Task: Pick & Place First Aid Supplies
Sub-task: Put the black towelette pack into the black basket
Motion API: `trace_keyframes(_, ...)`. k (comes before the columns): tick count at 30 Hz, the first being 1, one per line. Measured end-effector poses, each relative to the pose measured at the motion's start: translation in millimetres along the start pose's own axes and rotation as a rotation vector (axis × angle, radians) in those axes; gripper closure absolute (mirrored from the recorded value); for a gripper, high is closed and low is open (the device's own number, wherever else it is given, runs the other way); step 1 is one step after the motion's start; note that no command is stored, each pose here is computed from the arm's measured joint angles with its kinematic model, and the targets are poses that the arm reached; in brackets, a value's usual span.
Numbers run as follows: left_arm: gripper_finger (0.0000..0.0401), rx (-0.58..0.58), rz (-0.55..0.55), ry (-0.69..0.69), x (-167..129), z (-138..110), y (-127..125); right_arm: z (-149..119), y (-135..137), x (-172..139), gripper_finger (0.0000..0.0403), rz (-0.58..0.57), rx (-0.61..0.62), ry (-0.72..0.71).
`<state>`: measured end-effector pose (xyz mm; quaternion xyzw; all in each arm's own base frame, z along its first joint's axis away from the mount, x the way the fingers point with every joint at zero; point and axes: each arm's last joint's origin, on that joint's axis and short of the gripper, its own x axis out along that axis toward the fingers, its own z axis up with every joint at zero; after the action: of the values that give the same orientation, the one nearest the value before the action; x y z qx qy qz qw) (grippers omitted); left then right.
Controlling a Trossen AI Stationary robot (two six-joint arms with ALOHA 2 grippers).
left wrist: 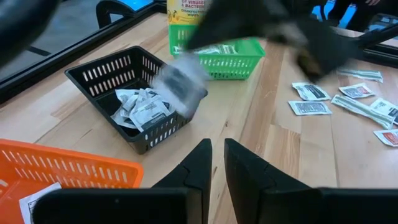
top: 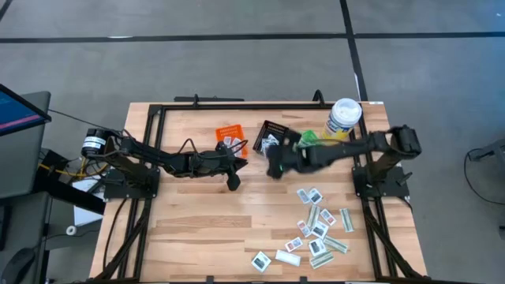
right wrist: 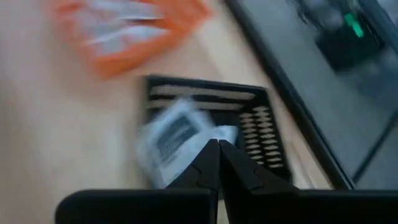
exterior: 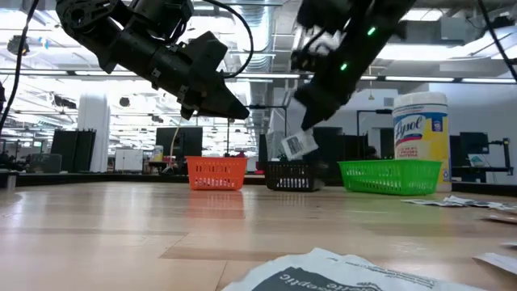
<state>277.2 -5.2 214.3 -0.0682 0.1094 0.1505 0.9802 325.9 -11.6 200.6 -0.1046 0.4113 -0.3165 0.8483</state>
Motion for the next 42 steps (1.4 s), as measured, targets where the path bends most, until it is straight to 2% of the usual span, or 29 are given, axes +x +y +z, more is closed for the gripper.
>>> trace_keyframes(4, 0.0358, 0.000, 0.000, 0.000, 0, 0, 0, -3, -30, 34, 0.0402, -0.081, 0.194, 0.070)
trace_keyframes(6, 0.0358, 0.000, 0.000, 0.000, 0, 0, 0, -5, -37, 45, 0.0396, -0.070, 0.222, 0.098)
trace_keyframes(11, 0.0358, 0.000, 0.000, 0.000, 0, 0, 0, -11, -29, 59, 0.0362, -0.038, 0.195, 0.133)
trace_keyframes(17, 0.0358, 0.000, 0.000, 0.000, 0, 0, 0, -14, -9, 55, 0.0325, -0.010, 0.087, 0.129)
trace_keyframes(21, 0.0358, 0.000, 0.000, 0.000, 0, 0, 0, -2, -6, 33, 0.0316, -0.001, 0.059, 0.066)
trace_keyframes(24, 0.0358, 0.000, 0.000, 0.000, 0, 0, 0, 13, -10, 5, 0.0315, -0.001, 0.073, -0.014)
trace_keyframes(26, 0.0358, 0.000, 0.000, 0.000, 0, 0, 0, 20, -12, -15, 0.0315, 0.037, 0.083, -0.062)
trace_keyframes(32, 0.0358, -0.002, 0.000, 0.000, 0, 0, 0, 25, -1, -78, 0.0315, 0.350, 0.154, -0.166)
trace_keyframes(37, 0.0358, -0.002, 0.000, 0.000, 0, 0, 0, 8, 32, -112, 0.0315, 0.573, 0.096, -0.151)
trace_keyframes(42, 0.0358, -0.003, 0.000, 0.000, 0, 0, 0, -19, 91, -124, 0.0316, 0.660, -0.073, -0.112)
